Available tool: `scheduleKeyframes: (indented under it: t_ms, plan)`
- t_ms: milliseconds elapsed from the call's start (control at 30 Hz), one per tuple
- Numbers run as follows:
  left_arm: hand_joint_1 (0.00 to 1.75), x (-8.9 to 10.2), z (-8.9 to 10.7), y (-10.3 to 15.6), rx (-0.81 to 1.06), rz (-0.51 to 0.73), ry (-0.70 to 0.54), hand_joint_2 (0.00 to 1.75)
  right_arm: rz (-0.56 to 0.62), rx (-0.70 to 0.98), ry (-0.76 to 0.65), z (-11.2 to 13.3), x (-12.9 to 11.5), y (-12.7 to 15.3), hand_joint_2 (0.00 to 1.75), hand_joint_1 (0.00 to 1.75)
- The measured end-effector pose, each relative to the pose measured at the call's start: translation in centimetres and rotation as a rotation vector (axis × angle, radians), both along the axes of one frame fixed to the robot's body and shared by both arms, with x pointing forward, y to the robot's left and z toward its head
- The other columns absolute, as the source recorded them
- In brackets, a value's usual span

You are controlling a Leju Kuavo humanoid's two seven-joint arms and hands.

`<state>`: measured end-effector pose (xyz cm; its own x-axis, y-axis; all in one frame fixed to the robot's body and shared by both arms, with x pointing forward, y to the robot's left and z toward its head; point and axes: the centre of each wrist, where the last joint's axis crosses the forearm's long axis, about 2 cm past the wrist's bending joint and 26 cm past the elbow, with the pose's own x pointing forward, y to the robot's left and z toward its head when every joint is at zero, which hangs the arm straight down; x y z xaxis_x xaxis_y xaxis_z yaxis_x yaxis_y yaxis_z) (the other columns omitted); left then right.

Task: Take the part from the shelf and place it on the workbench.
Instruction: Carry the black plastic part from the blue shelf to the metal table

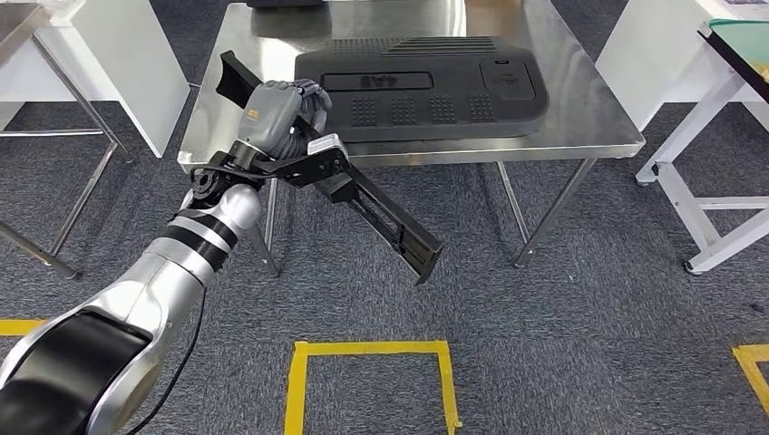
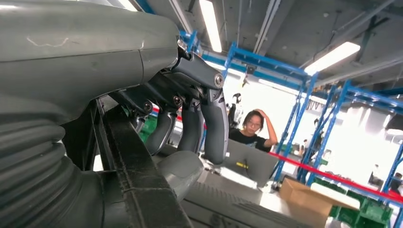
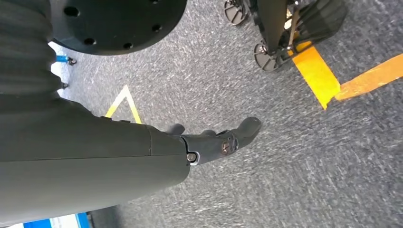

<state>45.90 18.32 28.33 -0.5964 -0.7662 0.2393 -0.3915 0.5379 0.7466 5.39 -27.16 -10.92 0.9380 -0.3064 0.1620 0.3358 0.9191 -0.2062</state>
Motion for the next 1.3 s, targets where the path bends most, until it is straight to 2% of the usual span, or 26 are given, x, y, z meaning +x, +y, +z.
scheduleKeyframes:
  t_ms: [600,867,1300]
  plan:
    - [1.75,0.2,-0.3,0.4,-0.05,-0.035,0.035,1.75,0.017,0.0,-0.002,0.0,0.0,0.0,1.75,0.0]
    - [1.75,0.4,0.5,0.4,-0.052,-0.042,0.02,1.75,0.021,-0.001,-0.007,0.0,0.0,0.0,1.75,0.0]
    - [1.75,0.5,0.7,0.2,-0.047,-0.043,0.04,1.75,0.03,0.006,-0.009,0.0,0.0,0.0,1.75,0.0]
